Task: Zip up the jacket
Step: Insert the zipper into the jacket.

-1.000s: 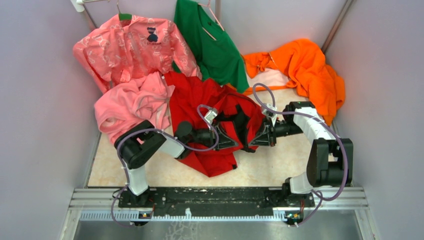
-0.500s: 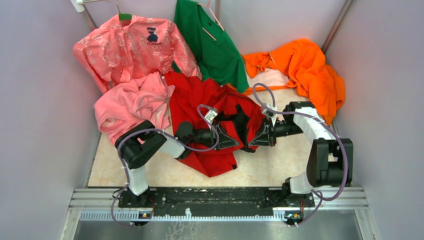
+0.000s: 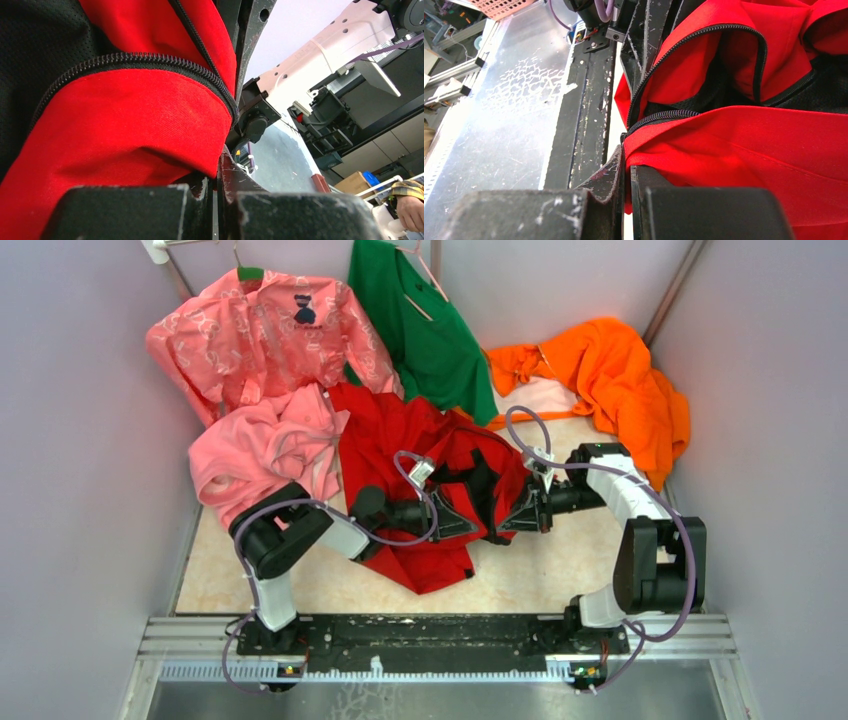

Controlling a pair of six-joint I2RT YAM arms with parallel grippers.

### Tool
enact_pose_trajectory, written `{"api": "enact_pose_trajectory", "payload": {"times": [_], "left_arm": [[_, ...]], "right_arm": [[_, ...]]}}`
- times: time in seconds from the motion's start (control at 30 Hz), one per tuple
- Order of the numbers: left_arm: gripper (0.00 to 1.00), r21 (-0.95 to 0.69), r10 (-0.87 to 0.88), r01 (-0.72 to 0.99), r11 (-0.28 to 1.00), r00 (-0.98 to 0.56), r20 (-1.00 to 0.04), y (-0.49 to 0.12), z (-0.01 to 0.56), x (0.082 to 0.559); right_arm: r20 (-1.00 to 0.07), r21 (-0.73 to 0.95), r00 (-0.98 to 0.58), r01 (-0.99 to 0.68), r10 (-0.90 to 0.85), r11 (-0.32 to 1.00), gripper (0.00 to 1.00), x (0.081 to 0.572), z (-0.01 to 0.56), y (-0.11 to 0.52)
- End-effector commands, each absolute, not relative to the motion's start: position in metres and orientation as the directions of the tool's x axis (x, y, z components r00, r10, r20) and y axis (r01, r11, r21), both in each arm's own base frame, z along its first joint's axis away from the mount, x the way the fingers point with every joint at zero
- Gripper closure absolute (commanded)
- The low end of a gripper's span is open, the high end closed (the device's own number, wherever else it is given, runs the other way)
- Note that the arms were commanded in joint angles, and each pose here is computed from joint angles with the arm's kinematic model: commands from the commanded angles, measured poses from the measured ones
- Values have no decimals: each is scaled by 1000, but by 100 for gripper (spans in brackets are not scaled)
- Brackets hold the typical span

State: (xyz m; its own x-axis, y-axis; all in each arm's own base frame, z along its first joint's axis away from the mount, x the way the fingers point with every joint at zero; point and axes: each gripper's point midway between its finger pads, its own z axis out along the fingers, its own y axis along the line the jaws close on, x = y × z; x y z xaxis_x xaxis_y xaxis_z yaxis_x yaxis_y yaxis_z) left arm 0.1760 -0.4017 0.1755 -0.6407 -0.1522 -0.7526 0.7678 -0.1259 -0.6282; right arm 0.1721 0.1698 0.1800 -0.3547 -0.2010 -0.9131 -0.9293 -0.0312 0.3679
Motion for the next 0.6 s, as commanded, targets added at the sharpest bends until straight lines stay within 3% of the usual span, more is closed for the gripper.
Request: {"api": "enact_pose_trajectory", "payload": {"times": [0.0,0.57], "left_arm": [[100,-451,-327,859,-242,-510,-795,-389,234,162],[100,-583,-262,783,-217,-622,-738,-394,222,160]], "right_arm": [[-935,334,-325,-942,-145,-41,100,176,196,176],[-924,360,-352,-932,-148,-33,100,179,193,176]]}}
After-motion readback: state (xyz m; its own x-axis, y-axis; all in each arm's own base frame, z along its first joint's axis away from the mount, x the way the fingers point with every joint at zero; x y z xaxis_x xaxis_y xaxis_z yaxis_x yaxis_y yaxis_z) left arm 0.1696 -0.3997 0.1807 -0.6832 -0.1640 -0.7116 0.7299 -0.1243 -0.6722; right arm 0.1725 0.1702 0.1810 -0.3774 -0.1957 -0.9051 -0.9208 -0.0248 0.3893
